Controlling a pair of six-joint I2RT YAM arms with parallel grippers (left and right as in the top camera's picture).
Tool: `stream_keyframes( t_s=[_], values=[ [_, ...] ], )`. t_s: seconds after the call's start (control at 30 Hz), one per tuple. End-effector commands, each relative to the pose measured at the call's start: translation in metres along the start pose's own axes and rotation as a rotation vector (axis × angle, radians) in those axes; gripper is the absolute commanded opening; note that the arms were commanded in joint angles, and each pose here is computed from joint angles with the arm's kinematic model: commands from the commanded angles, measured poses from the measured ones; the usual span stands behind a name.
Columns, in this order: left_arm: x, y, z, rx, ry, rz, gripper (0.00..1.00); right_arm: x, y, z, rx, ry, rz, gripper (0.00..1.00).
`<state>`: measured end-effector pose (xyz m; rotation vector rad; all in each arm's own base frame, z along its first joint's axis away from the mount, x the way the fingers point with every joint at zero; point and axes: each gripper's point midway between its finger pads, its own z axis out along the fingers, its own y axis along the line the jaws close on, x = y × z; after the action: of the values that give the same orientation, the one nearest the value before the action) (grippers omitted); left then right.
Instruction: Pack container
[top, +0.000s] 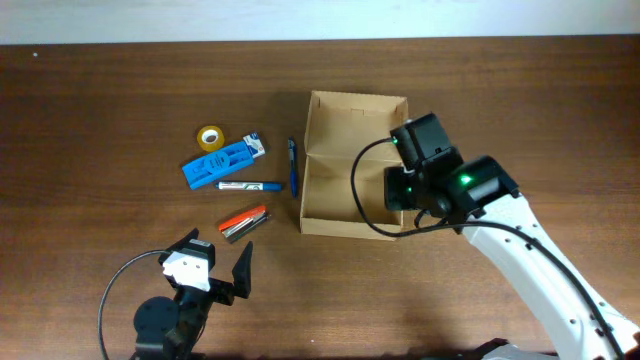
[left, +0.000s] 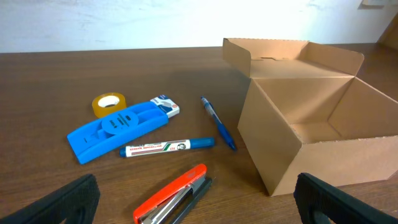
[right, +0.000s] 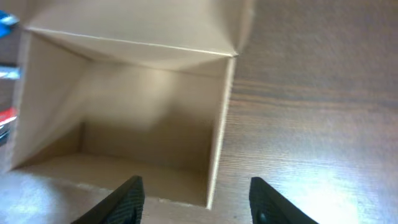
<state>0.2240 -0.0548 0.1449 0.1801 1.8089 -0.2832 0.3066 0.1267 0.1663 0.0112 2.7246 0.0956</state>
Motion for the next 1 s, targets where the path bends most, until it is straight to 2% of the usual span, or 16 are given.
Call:
stream_keyframes(
  t_s=[0.0,0.2,0.27,0.4,0.63,0.73,0.87,0.97],
  values=[
    [0.001,-0.001,0.000,0.003,-0.001,-0.006,1.00,0.010,-0.014,0.023,0.081,0.024,0.072,0.59],
    [0.001,-0.001,0.000,0.003,-0.001,-0.006,1.00,0.017,-0.044,0.046,0.109,0.048,0.156,0.61],
    [0.001,-0.001,0.000,0.003,-0.001,-0.006,1.00,0.025,-0.049,0.057,0.057,0.085,0.172,0.61],
    [0.001,-0.001,0.000,0.003,-0.001,-0.006,1.00,0.023,-0.028,0.061,-0.062,0.085,0.093,0.61],
    [0.001,-0.001,0.000,0.003,-0.001,-0.006,1.00,0.022,-0.019,0.062,-0.084,0.071,0.073,0.61],
    [0.001,-0.001,0.000,0.003,-0.001,-0.006,1.00,0.034,-0.020,0.077,-0.082,0.096,0.072,0.60],
    [0.001,-0.001,0.000,0.003,-0.001,-0.006,1.00,0.040,-0.022,0.083,-0.074,0.113,0.063,0.40],
    [0.001,-0.001,0.000,0.003,-0.001,-0.006,1.00,0.039,-0.024,0.083,-0.063,0.108,0.045,0.18]
  ],
)
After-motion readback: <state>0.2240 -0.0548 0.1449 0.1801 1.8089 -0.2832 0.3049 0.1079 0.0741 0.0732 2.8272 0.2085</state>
